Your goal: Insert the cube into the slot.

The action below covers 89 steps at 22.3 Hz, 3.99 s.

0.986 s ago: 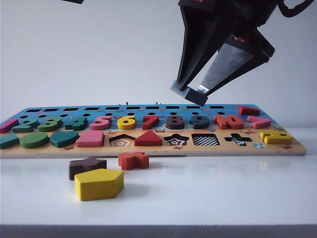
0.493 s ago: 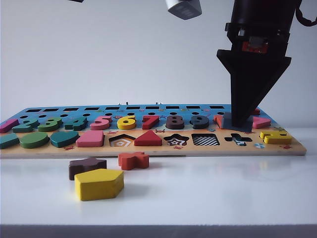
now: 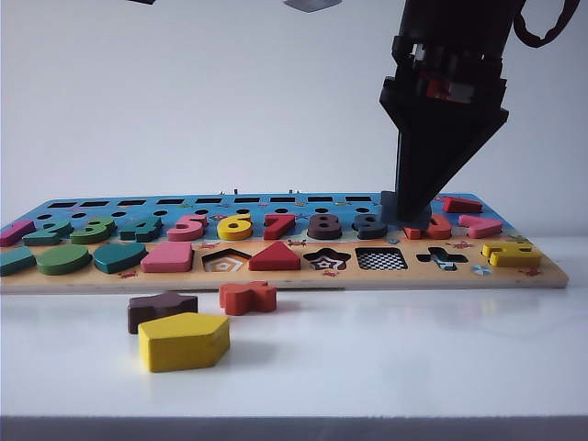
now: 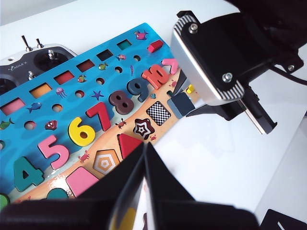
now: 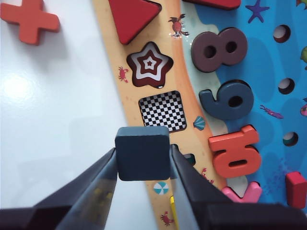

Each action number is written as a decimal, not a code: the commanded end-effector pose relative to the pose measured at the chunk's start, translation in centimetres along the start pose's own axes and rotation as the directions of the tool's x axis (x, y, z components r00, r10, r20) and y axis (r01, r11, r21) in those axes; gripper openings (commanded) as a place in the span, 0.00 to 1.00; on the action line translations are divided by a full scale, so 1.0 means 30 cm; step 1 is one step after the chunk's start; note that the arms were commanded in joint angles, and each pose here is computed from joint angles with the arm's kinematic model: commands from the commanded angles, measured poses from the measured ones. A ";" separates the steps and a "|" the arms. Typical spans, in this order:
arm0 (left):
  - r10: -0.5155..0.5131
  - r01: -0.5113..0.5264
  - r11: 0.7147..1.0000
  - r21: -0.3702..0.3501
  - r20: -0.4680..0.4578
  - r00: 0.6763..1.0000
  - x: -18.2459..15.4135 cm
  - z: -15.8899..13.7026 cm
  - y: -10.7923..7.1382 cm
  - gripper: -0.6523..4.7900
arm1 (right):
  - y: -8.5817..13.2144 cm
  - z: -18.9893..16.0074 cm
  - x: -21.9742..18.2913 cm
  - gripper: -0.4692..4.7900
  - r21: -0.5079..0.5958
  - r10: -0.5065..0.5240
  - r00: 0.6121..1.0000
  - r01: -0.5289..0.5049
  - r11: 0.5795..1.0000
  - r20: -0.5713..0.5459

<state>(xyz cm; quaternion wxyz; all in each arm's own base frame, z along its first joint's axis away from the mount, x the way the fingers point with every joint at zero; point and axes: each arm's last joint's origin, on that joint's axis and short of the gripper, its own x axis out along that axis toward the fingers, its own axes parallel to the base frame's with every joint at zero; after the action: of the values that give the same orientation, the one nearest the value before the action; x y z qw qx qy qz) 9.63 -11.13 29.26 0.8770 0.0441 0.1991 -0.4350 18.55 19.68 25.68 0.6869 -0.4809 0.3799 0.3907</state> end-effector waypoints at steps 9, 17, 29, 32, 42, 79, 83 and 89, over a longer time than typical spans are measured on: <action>0.002 -0.002 1.000 0.006 0.018 1.000 -0.002 0.009 -0.001 0.15 | -0.013 0.038 0.041 0.08 -0.095 -0.020 0.999 0.024 0.995 0.044; 0.002 -0.002 1.000 0.006 0.018 1.000 -0.002 0.009 -0.001 0.15 | -0.014 0.050 0.086 0.08 -0.130 -0.017 1.000 0.020 0.991 0.024; 0.001 -0.002 1.000 0.006 0.018 1.000 -0.002 0.009 -0.001 0.15 | -0.020 0.049 0.090 0.08 -0.179 -0.062 0.998 0.060 0.982 -0.004; 0.001 -0.002 1.000 0.006 0.018 1.000 -0.002 0.009 -0.001 0.15 | -0.020 0.049 0.090 0.08 -0.183 -0.062 0.998 0.060 0.981 -0.005; 0.003 -0.003 1.000 0.005 0.004 1.000 0.009 0.007 0.001 0.15 | -0.018 0.050 0.102 0.08 -0.208 -0.055 0.998 0.051 0.977 -0.014; 0.020 -0.021 0.999 0.025 0.019 1.000 0.005 -0.037 0.005 0.15 | -0.021 0.048 0.120 0.08 -0.190 -0.044 0.999 0.038 0.981 -0.029; 0.024 -0.025 0.999 0.024 0.022 0.999 0.005 -0.036 0.005 0.15 | -0.022 0.049 0.123 0.08 -0.189 -0.049 0.998 0.043 0.981 -0.030; 0.028 -0.028 0.999 0.025 0.022 0.999 0.005 -0.036 0.006 0.15 | -0.041 0.044 0.125 0.08 -0.174 -0.104 0.993 0.094 0.980 -0.047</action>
<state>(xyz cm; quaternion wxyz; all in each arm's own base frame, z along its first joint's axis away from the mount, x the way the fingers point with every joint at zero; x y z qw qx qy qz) 9.45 -10.83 28.02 0.8825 0.0523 0.1927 -0.4259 21.30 21.27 22.84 0.6457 -0.5667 0.3427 0.3801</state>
